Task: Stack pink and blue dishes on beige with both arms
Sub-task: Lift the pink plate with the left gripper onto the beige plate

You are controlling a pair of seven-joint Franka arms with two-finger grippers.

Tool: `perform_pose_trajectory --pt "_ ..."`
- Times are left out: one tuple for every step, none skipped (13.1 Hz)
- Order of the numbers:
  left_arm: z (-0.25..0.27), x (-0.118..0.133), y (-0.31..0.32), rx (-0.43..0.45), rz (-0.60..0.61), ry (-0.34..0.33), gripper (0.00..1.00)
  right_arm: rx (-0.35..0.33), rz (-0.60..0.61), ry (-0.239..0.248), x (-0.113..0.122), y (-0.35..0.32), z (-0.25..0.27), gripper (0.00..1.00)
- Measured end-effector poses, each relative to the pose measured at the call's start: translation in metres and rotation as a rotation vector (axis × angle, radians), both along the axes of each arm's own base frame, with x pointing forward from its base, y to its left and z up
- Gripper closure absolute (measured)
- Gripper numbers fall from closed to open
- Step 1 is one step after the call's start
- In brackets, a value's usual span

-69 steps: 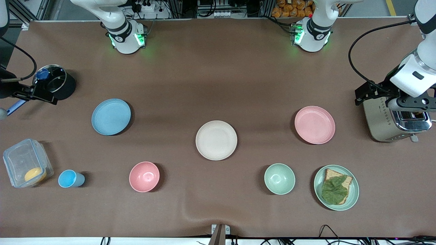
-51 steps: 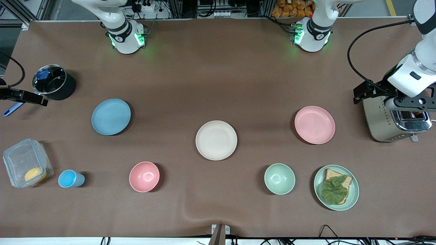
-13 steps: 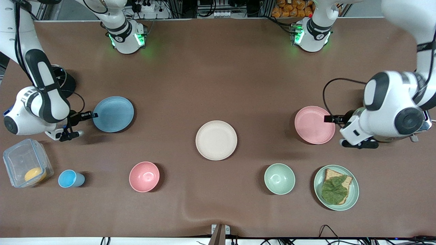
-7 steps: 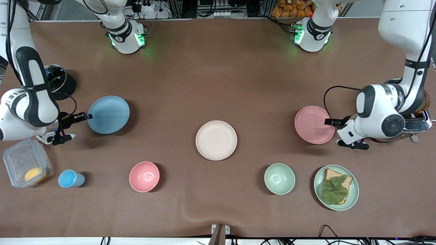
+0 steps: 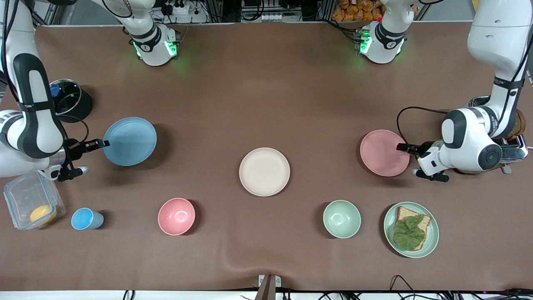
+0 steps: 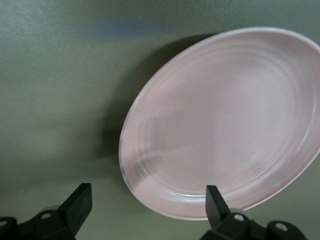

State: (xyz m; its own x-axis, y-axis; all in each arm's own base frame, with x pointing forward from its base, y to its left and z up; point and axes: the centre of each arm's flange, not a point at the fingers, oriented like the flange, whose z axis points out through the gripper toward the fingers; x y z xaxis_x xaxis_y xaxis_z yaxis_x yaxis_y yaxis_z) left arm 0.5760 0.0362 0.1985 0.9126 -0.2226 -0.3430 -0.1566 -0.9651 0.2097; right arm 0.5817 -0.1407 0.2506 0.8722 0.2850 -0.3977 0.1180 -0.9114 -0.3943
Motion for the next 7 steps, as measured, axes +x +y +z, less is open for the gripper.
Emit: perform_pose_trajectory --pt "-0.004 -0.001 0.003 -0.016 -0.016 0.002 0.00 -0.001 0.001 -0.002 0.001 0.001 0.001 0.95" --pt "-0.008 -0.001 0.005 -0.038 -0.034 0.000 0.09 -0.002 0.001 -0.004 0.002 0.001 0.002 0.95" --pt "-0.011 -0.002 0.009 -0.054 -0.042 -0.001 0.19 -0.003 0.001 -0.006 0.003 0.001 0.003 0.95" --pt "-0.015 -0.003 0.012 -0.068 -0.042 0.002 0.32 -0.004 0.001 -0.008 0.003 0.001 0.003 0.95" --pt "-0.019 -0.004 0.015 -0.074 -0.041 0.005 0.44 -0.003 0.001 -0.008 0.003 0.001 0.004 0.95" --pt "-0.021 -0.004 0.017 -0.075 -0.039 0.006 0.56 -0.003 0.001 -0.006 0.003 0.001 0.004 0.95" --pt "-0.022 -0.003 0.017 -0.076 -0.039 0.006 0.64 -0.002 0.001 -0.005 0.003 0.001 0.004 0.95"
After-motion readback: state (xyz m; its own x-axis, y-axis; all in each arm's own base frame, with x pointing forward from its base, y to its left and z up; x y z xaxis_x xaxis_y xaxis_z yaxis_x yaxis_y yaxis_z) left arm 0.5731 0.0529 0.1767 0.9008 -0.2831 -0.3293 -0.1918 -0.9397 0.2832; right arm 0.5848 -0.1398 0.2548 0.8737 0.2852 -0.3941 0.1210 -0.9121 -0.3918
